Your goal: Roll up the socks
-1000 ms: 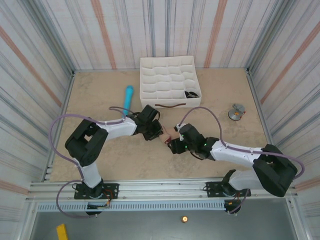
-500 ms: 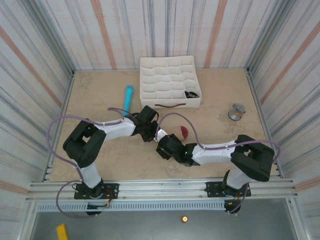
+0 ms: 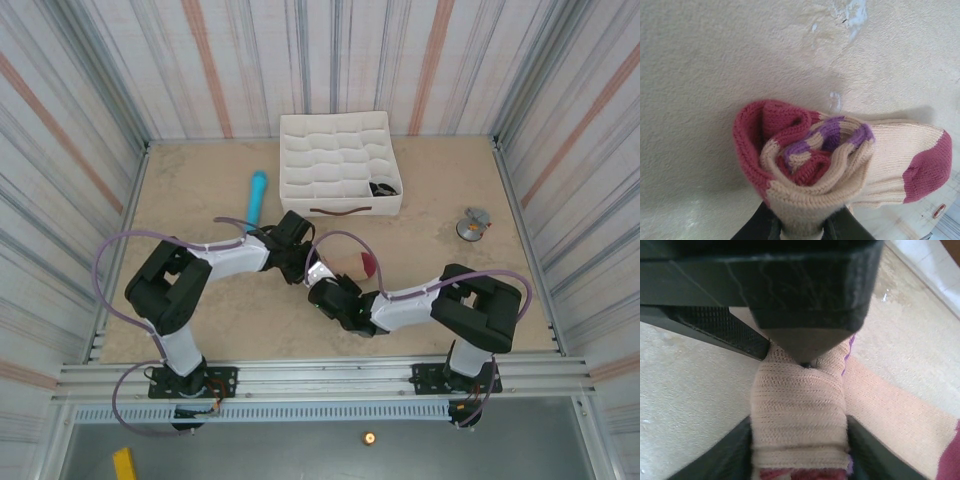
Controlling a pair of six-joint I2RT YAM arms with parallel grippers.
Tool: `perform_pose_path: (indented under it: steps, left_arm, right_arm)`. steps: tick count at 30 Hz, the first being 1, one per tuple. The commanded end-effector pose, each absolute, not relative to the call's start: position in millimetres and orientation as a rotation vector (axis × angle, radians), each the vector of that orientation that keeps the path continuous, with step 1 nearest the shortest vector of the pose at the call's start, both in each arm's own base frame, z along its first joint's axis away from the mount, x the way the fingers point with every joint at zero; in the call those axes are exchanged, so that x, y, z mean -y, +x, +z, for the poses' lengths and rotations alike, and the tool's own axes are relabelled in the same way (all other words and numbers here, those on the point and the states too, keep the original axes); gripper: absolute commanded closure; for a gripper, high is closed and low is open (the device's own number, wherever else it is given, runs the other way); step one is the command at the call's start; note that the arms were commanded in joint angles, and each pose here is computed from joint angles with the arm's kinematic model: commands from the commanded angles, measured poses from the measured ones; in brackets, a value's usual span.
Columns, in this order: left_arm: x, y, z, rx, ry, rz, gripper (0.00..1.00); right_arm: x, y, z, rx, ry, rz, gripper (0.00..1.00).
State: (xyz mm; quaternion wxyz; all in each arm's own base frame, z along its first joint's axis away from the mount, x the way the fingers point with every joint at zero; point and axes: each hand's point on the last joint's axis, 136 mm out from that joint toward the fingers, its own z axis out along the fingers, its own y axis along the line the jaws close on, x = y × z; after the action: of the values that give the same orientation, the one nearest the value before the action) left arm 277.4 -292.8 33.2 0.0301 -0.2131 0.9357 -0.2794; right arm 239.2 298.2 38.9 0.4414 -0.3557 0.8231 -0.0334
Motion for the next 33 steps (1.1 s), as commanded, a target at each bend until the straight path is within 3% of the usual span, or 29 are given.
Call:
perform_pose_path:
  steps: [1, 5, 8, 11, 15, 33]
  left_arm:
    - [274.6, 251.5, 11.3, -2.985, -0.768, -0.764, 0.96]
    - [275.9, 253.3, 15.3, -2.960, -0.792, -0.802, 0.79]
    - [274.7, 255.3, 22.6, -2.929, -0.795, -0.819, 0.60]
    - [270.7, 261.1, 36.4, -2.848, -0.805, -0.850, 0.25]
    - [267.3, 269.5, 57.8, -2.780, -0.769, -0.872, 0.07]
    - [260.9, 281.1, 85.3, -2.648, -0.468, -0.813, 0.02]
  right_arm:
    - [-295.0, 240.1, 34.4, -2.053, -0.859, -0.101, 0.85]
    - [-292.0, 236.8, 29.3, -2.076, -0.847, -0.065, 1.00]
    - [-288.8, 232.8, 25.1, -2.104, -0.837, -0.010, 1.00]
    - [-284.1, 229.4, 18.6, -2.152, -0.818, 0.061, 1.00]
    - [-276.1, 225.0, 10.3, -2.221, -0.769, 0.169, 1.00]
    - [-234.6, 222.7, -14.0, -2.507, -0.380, 0.674, 1.00]
